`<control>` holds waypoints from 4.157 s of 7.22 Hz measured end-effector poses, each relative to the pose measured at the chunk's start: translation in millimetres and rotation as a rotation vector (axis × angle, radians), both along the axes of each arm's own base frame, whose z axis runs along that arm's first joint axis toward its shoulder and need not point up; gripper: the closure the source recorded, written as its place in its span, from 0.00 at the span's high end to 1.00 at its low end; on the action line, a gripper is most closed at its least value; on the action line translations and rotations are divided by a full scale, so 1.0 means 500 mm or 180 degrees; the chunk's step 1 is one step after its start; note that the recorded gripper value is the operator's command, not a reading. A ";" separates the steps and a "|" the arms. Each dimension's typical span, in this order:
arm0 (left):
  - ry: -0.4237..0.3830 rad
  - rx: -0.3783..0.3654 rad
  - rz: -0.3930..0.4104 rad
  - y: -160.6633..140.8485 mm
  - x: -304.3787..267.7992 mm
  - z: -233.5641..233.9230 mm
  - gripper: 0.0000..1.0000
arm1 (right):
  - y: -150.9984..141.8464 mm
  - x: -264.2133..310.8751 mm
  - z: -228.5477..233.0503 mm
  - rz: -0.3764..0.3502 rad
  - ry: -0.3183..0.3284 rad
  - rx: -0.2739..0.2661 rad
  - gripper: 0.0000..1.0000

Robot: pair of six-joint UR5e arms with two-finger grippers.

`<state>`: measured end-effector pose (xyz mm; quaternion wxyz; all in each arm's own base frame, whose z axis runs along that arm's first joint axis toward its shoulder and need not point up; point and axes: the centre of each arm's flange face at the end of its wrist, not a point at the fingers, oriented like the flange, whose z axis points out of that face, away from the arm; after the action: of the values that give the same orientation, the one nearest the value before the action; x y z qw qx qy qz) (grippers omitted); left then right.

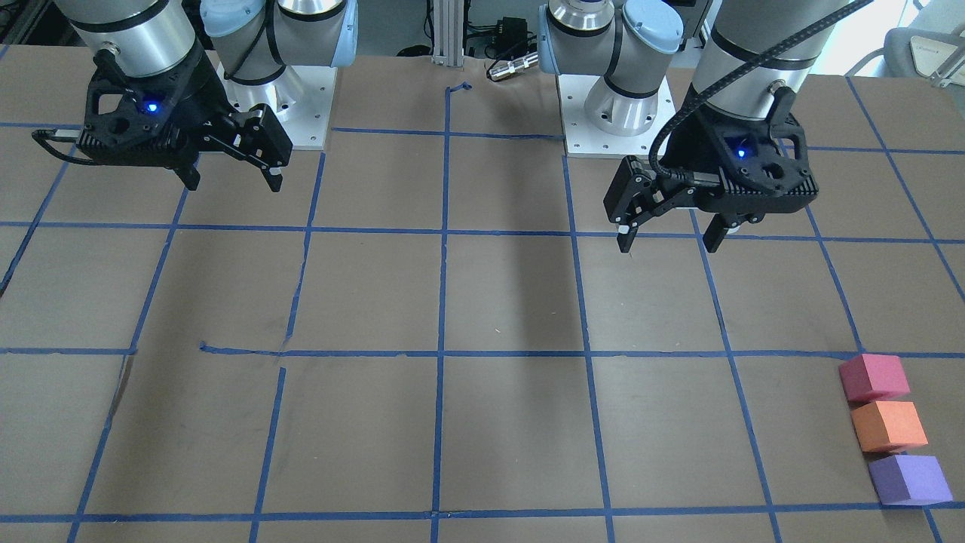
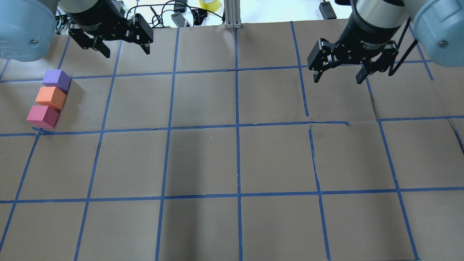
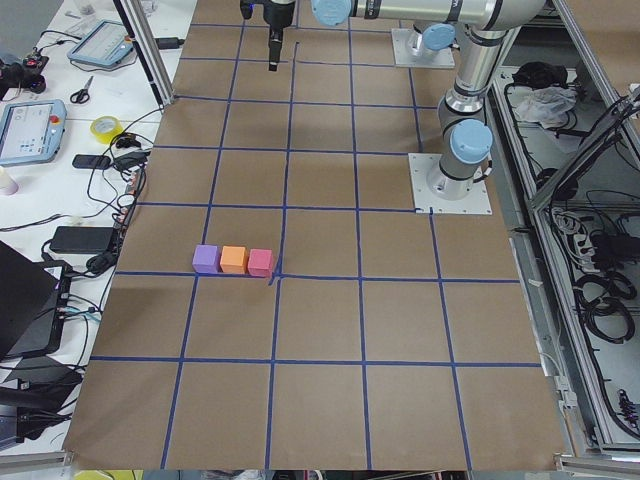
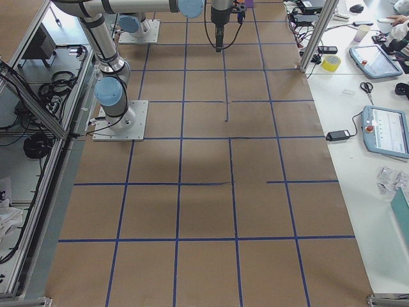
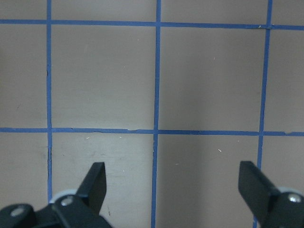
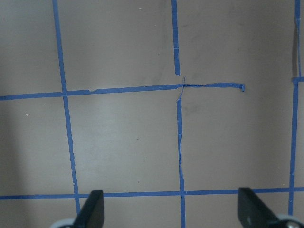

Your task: Arrange blocks in a line

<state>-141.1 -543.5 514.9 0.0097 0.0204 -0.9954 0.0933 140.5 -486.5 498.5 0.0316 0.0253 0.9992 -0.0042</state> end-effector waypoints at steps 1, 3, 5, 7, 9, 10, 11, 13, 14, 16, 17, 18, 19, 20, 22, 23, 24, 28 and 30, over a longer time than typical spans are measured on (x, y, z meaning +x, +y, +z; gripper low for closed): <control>0.0016 0.0000 -0.0003 0.001 -0.001 0.001 1.00 | 0.000 0.001 -0.002 0.0000 -0.0013 0.0004 1.00; 0.0020 0.0008 -0.0017 -0.001 0.000 -0.003 1.00 | 0.000 0.001 -0.002 0.0000 -0.0020 0.0002 1.00; 0.0008 0.0009 -0.0031 -0.002 0.001 -0.003 1.00 | -0.001 0.001 -0.001 -0.0002 -0.0027 -0.0006 1.00; 0.0008 -0.0005 -0.0023 -0.002 0.006 -0.002 1.00 | -0.002 0.004 0.003 -0.0004 -0.0066 -0.0024 1.00; 0.0018 -0.0022 0.0014 -0.004 0.019 -0.001 1.00 | -0.005 0.005 0.001 -0.0001 -0.0080 -0.0029 1.00; 0.0015 -0.0028 0.0026 -0.003 0.024 0.001 1.00 | -0.007 0.004 -0.002 -0.0003 -0.0081 -0.0021 1.00; 0.0009 -0.0040 0.0033 0.001 0.026 0.005 1.00 | -0.008 0.004 -0.004 -0.0006 -0.0082 -0.0014 1.00; 0.0005 -0.0034 0.0038 0.000 0.027 0.003 1.00 | -0.007 0.004 -0.006 -0.0008 -0.0086 -0.0009 1.00; 0.0006 -0.0031 0.0038 -0.001 0.027 0.002 1.00 | -0.008 0.004 -0.006 -0.0008 -0.0088 -0.0011 1.00; 0.0006 -0.0029 0.0038 -0.001 0.027 0.001 1.00 | -0.009 0.002 -0.007 -0.0025 -0.0088 -0.0004 1.00; 0.0006 -0.0028 0.0038 -0.001 0.027 0.001 1.00 | -0.008 -0.002 -0.007 -0.0042 -0.0083 0.0012 1.00; 0.0007 -0.0029 0.0038 -0.001 0.027 0.001 1.00 | -0.005 -0.005 -0.005 -0.0054 -0.0068 0.0037 1.00; 0.0008 -0.0032 0.0037 -0.001 0.027 0.002 1.00 | -0.002 -0.007 -0.003 -0.0057 -0.0058 0.0051 1.00; 0.0007 -0.0037 0.0038 0.000 0.027 0.004 1.00 | -0.001 -0.010 -0.002 -0.0057 -0.0053 0.0051 1.00; 0.0009 -0.0024 0.0037 -0.001 0.027 -0.001 1.00 | -0.005 -0.013 -0.010 -0.0062 -0.0042 0.0046 1.00; 0.0010 -0.0013 0.0036 -0.002 0.026 -0.005 1.00 | -0.009 -0.011 -0.015 -0.0064 -0.0056 0.0047 1.00; 0.0011 -0.0004 0.0035 -0.001 0.026 -0.008 1.00 | -0.013 -0.011 -0.020 -0.0040 -0.0042 0.0042 1.00; 0.0018 0.0000 0.0028 -0.003 0.025 -0.012 1.00 | -0.013 -0.010 0.007 -0.0023 -0.0027 -0.0082 1.00; 0.0022 -0.0002 0.0027 -0.004 0.024 -0.012 1.00 | -0.014 -0.011 0.006 -0.0016 -0.0018 -0.0086 1.00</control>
<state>-128.9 -545.2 508.8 0.0128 0.0249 -0.9952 0.0936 135.1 -493.5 501.6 0.0348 0.0274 0.9989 -0.0176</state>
